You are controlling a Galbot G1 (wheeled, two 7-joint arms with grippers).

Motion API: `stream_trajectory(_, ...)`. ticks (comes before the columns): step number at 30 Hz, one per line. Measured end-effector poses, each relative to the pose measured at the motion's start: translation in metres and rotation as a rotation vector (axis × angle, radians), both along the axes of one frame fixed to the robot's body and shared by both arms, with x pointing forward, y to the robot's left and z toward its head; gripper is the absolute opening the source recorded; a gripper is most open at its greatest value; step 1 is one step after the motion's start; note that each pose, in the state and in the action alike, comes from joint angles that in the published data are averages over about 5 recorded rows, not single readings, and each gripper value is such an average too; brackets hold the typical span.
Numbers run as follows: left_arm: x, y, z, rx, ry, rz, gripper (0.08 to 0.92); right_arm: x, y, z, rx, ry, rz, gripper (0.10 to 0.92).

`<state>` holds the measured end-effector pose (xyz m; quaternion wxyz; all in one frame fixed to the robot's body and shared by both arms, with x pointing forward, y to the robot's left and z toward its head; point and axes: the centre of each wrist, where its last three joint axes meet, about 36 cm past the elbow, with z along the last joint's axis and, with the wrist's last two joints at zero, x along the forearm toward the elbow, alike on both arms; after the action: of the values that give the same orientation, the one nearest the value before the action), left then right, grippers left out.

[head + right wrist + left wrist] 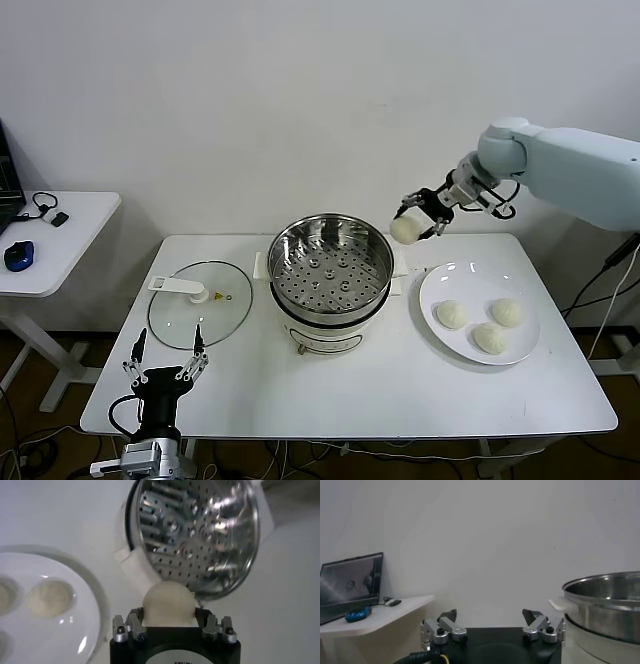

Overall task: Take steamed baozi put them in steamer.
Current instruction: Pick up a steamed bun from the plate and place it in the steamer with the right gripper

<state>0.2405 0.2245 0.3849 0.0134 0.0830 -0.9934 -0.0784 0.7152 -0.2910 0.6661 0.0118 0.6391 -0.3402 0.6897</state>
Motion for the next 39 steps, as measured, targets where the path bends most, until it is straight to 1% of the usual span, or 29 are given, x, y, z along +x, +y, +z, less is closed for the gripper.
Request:
stream_trajectory(9, 0.002, -0.001, 0.001, -0.008, -0.01, 0.007, 0.823, 0.026, 0.065, 0.003, -0.037, -0.02, 0.141, 0.679)
stream_trajectory(19, 0.005, 0.002, 0.003, -0.017, -0.022, 0.018, 0.823, 0.049, 0.121, -0.021, -0.088, -0.031, 0.188, 0.682)
stream_trajectory(30, 0.007, 0.002, 0.0, -0.023, -0.025, 0.029, 0.823, 0.058, 0.147, -0.059, -0.092, -0.016, 0.177, 0.679)
stream_trajectory(39, 0.009, 0.002, -0.001, -0.026, -0.028, 0.035, 0.823, 0.061, 0.154, -0.079, -0.086, -0.007, 0.162, 0.68)
